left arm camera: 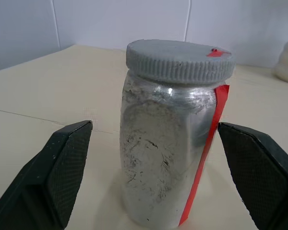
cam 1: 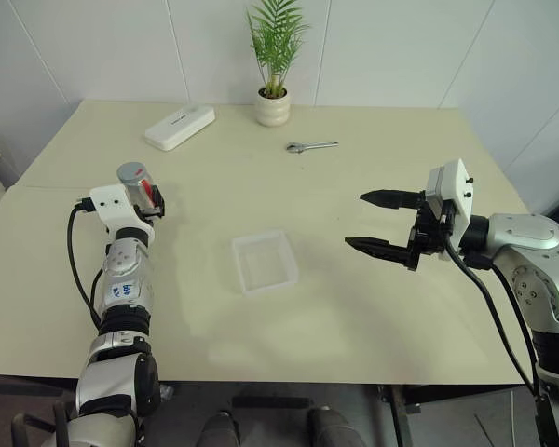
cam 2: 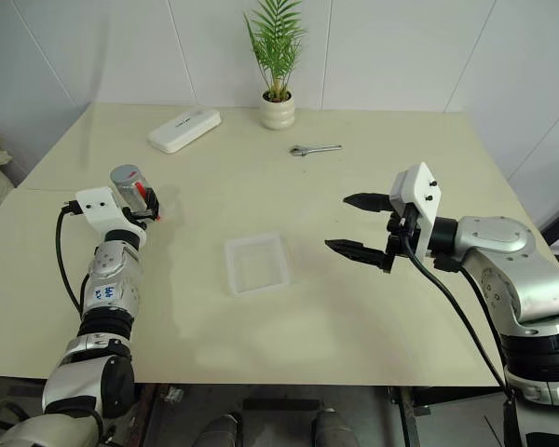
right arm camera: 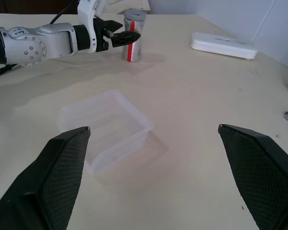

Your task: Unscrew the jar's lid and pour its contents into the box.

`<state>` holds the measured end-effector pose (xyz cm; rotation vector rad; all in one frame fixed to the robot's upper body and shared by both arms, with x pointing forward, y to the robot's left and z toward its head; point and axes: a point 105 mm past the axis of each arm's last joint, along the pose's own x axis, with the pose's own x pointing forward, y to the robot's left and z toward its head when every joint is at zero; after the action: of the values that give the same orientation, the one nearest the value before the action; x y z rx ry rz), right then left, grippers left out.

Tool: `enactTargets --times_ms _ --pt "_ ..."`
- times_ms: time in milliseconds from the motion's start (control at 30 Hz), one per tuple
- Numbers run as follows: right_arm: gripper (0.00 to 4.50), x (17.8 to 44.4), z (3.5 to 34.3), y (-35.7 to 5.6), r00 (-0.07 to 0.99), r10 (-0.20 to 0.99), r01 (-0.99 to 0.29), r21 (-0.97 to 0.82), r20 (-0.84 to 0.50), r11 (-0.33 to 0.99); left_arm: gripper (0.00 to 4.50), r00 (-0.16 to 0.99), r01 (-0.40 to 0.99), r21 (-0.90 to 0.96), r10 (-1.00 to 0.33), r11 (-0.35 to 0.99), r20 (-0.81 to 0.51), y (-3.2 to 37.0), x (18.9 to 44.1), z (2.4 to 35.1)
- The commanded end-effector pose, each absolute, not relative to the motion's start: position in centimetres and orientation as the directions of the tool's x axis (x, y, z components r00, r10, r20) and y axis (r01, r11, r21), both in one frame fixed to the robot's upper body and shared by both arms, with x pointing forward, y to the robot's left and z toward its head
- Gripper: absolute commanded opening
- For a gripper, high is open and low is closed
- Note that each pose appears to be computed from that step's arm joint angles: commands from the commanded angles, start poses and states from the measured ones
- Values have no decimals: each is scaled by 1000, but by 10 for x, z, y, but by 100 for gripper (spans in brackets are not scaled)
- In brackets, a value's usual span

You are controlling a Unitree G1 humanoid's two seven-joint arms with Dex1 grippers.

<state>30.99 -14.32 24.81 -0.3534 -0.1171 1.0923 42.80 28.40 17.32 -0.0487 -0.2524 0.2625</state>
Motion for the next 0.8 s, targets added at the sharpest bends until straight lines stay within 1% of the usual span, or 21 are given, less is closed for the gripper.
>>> enactTargets --times_ms 33,200,433,800 --pt "450 310 261 -142 469 882 -825 -380 -45 419 445 919 -279 -79 289 957 269 287 428 185" --pt "450 310 260 -141 467 883 -827 -376 -47 417 445 910 -297 -64 303 953 282 283 428 184" --pt "450 314 263 -140 470 882 -824 -378 -42 421 445 912 -286 -63 292 956 287 263 434 184" --pt "450 314 263 -139 478 877 -821 -377 -40 430 445 913 -297 -62 302 953 272 260 435 180"
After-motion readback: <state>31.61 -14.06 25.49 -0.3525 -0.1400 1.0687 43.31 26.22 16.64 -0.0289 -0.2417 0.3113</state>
